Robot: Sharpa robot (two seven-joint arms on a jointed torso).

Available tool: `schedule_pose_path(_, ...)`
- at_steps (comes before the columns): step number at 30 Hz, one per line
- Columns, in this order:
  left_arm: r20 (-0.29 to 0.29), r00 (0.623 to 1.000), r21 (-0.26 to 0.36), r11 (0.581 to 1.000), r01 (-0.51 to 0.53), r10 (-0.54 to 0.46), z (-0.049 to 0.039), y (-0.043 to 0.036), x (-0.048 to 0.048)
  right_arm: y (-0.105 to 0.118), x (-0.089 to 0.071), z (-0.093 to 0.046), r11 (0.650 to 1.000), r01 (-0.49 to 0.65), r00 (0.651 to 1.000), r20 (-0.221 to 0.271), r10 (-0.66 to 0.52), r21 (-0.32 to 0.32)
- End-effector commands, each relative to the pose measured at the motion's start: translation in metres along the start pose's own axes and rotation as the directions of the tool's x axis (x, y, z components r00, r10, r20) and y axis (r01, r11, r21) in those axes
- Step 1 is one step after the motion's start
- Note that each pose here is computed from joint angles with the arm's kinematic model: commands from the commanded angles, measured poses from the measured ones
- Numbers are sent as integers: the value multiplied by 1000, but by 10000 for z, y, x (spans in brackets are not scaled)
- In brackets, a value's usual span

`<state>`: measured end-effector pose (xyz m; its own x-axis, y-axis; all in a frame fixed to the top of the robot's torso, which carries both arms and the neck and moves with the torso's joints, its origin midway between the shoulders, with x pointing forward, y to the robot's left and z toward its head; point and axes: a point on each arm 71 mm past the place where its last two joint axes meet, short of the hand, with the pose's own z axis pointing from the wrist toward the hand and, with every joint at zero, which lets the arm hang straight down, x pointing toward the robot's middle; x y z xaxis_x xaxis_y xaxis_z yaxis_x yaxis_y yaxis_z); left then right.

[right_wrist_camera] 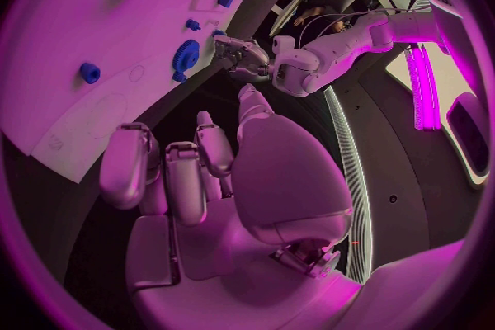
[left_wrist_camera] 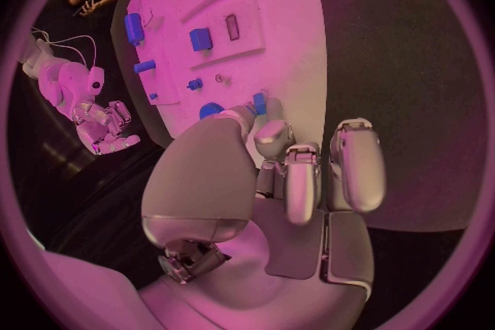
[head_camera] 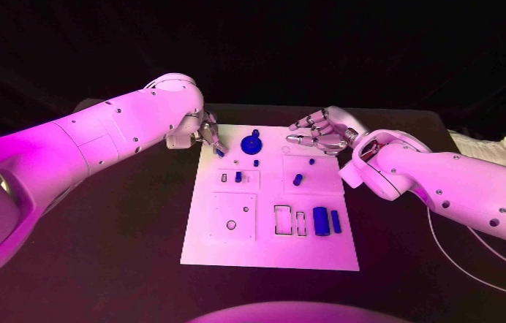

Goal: Assemble the parts on the task board

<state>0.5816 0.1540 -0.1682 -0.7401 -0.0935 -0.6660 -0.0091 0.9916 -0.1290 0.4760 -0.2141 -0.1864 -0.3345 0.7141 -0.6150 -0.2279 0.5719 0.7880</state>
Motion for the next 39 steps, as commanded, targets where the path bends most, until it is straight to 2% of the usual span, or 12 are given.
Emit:
schedule_pose_path(1, -18, 1000, 21, 1000, 3, -3, -8, -27, 19, 7, 20, 2, 1000, 1, 1000, -18, -1, -10)
schedule_pose_path(10, 23, 999, 54, 998, 24, -25, -68, -16, 26, 4, 23, 6, 1000, 0, 1000, -20, 0, -10)
schedule_pose_path(15, 64, 997, 86, 996, 26, -32, -157, -8, 54, -3, 21, 5, 1000, -2, 1000, -19, 2, -8)
schedule_pose_path(19, 124, 992, 114, 993, 8, -22, -254, -18, 82, -9, 19, 3, 1000, -3, 1000, -18, 3, -6)
schedule_pose_path(23, 162, 987, 134, 991, -4, -18, -311, -12, 156, -17, 13, 0, 1000, -3, 1000, -17, 2, -4)
schedule_pose_path(28, 196, 980, 153, 988, 8, -39, -337, 24, 315, -31, 6, -5, 1000, -2, 1000, -14, 2, -2)
schedule_pose_path(32, 197, 980, 163, 987, -6, -27, -350, 11, 438, -26, 19, -10, 1000, -4, 1000, -16, 4, -4)
schedule_pose_path(39, 190, 982, 155, 988, -26, -3, -348, 5, 527, -9, 62, -15, 1000, -2, 1000, -26, 2, -11)
